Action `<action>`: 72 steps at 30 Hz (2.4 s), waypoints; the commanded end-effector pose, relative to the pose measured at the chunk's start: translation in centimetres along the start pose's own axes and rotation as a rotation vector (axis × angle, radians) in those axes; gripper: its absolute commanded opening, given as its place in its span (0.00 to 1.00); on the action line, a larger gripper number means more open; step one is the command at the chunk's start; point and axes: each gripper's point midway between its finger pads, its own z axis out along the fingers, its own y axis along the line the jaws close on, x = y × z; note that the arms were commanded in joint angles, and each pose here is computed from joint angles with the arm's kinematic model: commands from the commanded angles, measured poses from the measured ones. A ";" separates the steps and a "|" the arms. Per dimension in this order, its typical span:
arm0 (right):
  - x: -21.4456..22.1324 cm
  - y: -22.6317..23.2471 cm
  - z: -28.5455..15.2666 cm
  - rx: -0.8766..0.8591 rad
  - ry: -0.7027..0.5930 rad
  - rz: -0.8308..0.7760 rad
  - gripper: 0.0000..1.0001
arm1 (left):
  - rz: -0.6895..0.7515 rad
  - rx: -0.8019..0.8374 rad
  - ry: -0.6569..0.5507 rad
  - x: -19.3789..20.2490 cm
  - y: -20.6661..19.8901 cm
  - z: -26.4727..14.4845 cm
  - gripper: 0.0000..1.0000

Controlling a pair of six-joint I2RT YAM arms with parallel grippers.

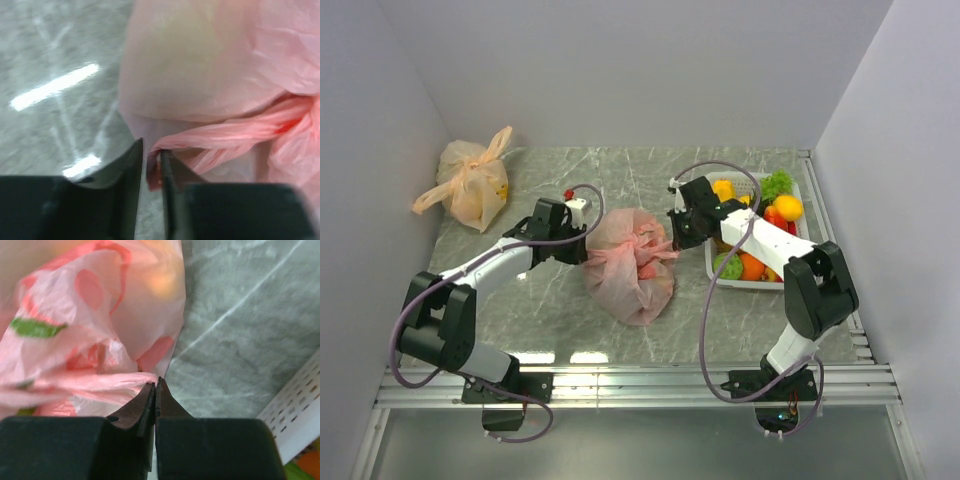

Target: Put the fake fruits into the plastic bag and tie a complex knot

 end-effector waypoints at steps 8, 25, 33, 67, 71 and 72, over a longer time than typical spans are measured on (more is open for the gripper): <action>-4.1 -5.1 -3.7 0.353 -0.252 -0.218 0.00 | 0.086 -0.372 -0.050 -1.6 6.9 -3.2 0.00; -5.1 -10.4 -9.1 0.619 -0.327 -0.349 0.00 | 0.132 -0.605 -0.127 -3.0 14.2 -12.0 0.00; -7.9 -9.2 -9.9 0.574 -0.382 -0.345 0.00 | 0.110 -0.561 -0.231 -6.6 14.3 -12.9 0.00; -10.6 6.1 -7.0 -0.143 -0.340 -0.339 0.48 | 0.118 0.134 -0.239 -10.8 1.6 -8.4 0.57; -11.0 7.8 -9.9 -0.225 -0.392 -0.350 0.68 | 0.123 0.178 -0.296 -12.6 -0.1 -11.2 0.85; -11.0 8.2 -10.4 -0.237 -0.400 -0.357 0.69 | 0.128 0.177 -0.318 -13.3 -0.3 -12.0 0.90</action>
